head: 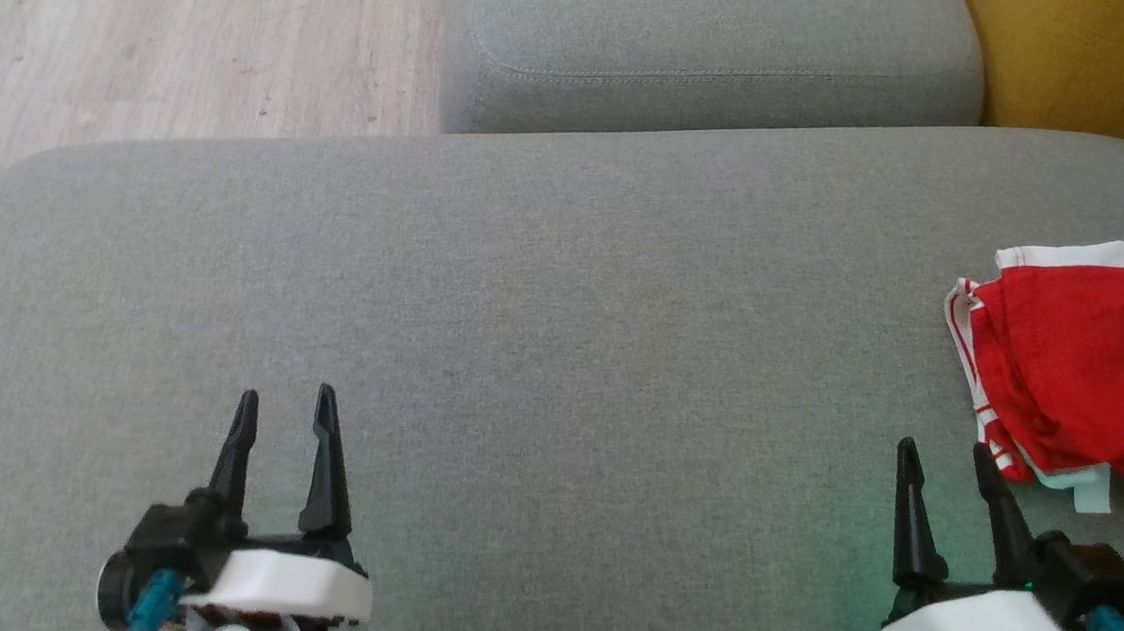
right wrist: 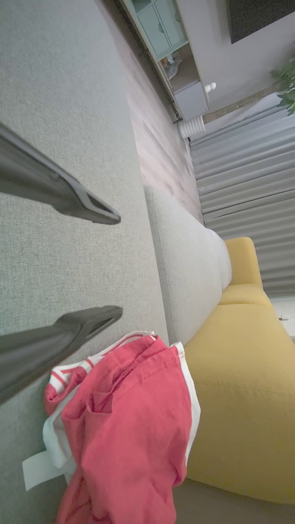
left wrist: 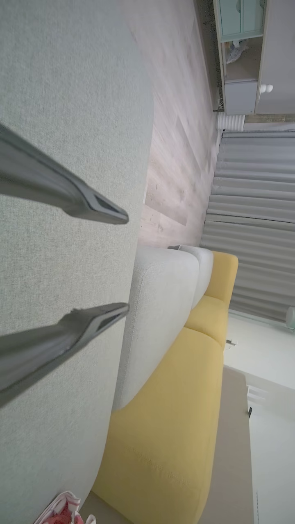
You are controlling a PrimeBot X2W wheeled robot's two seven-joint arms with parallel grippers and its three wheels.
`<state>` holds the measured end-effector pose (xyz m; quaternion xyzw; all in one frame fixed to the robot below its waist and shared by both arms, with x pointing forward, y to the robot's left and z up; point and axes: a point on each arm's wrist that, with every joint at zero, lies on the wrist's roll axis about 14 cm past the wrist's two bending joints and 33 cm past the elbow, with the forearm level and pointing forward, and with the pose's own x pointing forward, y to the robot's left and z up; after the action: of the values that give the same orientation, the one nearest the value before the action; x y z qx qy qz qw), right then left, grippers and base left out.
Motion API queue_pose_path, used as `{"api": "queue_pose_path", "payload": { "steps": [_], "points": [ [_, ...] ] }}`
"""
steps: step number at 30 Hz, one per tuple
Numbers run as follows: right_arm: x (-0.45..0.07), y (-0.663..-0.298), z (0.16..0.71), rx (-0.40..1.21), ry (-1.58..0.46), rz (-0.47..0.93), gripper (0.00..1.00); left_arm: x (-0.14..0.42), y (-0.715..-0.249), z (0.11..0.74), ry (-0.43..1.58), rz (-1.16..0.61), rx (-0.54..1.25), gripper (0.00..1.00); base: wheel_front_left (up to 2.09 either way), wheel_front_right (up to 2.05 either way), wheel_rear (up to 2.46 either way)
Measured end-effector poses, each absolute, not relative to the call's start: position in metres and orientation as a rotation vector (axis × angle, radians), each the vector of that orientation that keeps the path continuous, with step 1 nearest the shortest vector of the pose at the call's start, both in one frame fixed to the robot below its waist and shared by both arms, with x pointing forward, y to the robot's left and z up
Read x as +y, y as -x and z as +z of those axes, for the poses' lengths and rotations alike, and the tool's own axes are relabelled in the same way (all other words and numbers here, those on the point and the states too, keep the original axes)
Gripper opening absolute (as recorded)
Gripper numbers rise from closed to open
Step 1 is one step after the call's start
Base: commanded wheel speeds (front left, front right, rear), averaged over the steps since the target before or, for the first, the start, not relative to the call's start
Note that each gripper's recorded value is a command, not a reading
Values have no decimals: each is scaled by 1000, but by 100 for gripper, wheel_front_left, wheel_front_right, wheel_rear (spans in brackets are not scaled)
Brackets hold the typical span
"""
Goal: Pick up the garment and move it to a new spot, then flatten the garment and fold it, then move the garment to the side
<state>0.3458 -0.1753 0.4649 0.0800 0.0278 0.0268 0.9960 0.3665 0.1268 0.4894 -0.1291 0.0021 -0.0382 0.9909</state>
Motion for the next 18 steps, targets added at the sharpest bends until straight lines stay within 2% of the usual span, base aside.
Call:
{"api": "queue_pose_path", "payload": {
  "steps": [1,8,18],
  "points": [
    [-175,-346,465,56,-160,54,0,127,-367,489,259,-77,4,0,0,0,0],
    [-177,-319,418,212,-174,31,0,131,-341,438,250,-48,167,0,0,0,0],
    [-182,-318,415,232,-282,-9,0,134,-339,431,356,-21,210,0,0,0,0]
  ]
}}
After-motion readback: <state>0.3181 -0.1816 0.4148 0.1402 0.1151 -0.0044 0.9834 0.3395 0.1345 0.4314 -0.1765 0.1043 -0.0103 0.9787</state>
